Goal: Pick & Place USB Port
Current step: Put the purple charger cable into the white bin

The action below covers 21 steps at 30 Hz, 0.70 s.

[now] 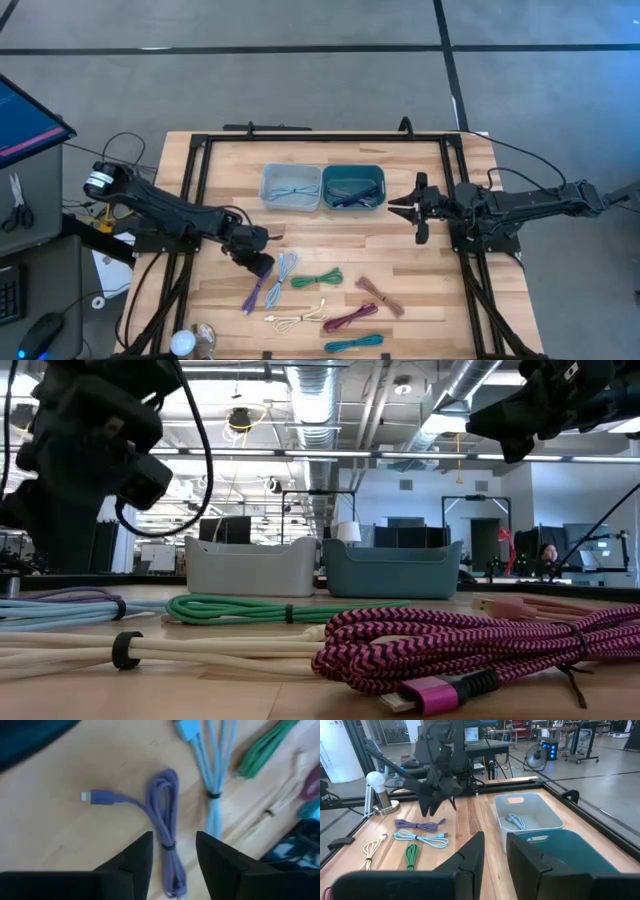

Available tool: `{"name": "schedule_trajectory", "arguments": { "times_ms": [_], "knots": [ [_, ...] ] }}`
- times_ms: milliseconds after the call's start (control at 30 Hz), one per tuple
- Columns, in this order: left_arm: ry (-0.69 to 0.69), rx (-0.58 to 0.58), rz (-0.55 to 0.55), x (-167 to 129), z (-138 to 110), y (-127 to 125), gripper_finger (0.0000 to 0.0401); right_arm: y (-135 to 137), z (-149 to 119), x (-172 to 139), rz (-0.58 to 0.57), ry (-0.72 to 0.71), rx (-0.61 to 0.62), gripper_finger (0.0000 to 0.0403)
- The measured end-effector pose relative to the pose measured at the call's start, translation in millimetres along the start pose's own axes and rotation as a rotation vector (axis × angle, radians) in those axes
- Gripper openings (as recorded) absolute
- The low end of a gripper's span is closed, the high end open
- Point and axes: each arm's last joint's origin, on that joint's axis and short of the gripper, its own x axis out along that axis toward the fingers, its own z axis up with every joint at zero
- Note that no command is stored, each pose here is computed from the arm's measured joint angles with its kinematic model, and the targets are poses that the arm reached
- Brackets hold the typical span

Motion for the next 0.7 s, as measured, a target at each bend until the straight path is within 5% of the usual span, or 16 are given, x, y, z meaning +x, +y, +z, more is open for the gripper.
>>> {"name": "schedule_trajectory", "arguments": {
  "times_ms": [267, 700],
  "knots": [
    [0.016, -0.003, 0.090, 27, 6, 5, 0.0157, 0, 0, 0, 0.000, 0.001, 0.000, 0.0075],
    [-0.008, 0.059, 0.023, 39, 12, -3, 0.0134, 0, 0, 0, 0.000, 0.001, -0.001, 0.0075]
  ]
}}
